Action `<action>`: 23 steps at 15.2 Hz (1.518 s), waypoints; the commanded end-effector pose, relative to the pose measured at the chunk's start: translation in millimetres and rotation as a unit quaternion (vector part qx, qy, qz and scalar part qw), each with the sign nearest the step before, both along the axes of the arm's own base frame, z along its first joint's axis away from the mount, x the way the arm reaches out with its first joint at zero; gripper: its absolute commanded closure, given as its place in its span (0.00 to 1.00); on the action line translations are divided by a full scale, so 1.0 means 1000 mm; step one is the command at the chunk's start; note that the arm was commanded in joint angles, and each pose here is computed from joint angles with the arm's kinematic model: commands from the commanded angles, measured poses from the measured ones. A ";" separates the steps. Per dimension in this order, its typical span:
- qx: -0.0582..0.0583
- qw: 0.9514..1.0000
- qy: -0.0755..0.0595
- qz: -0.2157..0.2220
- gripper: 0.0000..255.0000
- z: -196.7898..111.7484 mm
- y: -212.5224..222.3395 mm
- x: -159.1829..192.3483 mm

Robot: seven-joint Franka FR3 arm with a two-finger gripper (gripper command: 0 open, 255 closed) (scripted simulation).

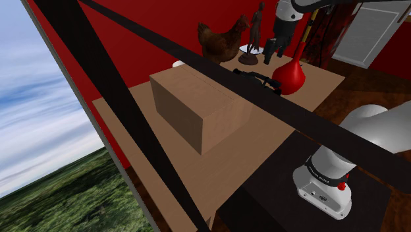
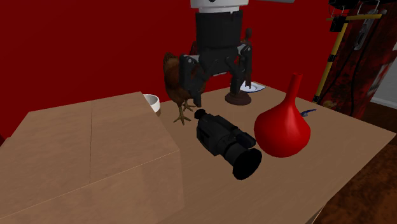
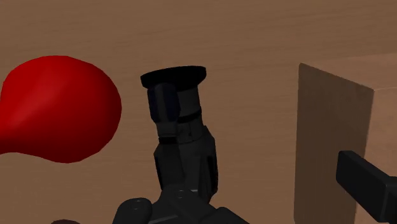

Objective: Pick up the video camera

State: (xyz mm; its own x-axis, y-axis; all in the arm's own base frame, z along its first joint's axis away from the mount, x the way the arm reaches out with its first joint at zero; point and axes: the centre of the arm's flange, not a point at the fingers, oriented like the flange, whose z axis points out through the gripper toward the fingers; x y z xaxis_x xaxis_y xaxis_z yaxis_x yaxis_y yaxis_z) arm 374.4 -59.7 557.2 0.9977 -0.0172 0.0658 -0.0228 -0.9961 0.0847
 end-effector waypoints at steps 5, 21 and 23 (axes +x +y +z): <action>0.015 1.000 0.021 0.010 0.00 -0.046 -0.049 0.052; 0.038 0.997 0.055 0.026 0.00 -0.159 -0.123 0.138; 0.038 0.997 0.055 0.026 0.00 -0.167 -0.123 0.138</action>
State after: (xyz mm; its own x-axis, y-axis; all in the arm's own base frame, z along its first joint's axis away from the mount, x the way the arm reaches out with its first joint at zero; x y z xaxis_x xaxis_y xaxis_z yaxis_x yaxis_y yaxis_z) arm 511.9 -183.1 394.6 0.9985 0.0330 -0.0434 0.0334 -0.9994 0.0076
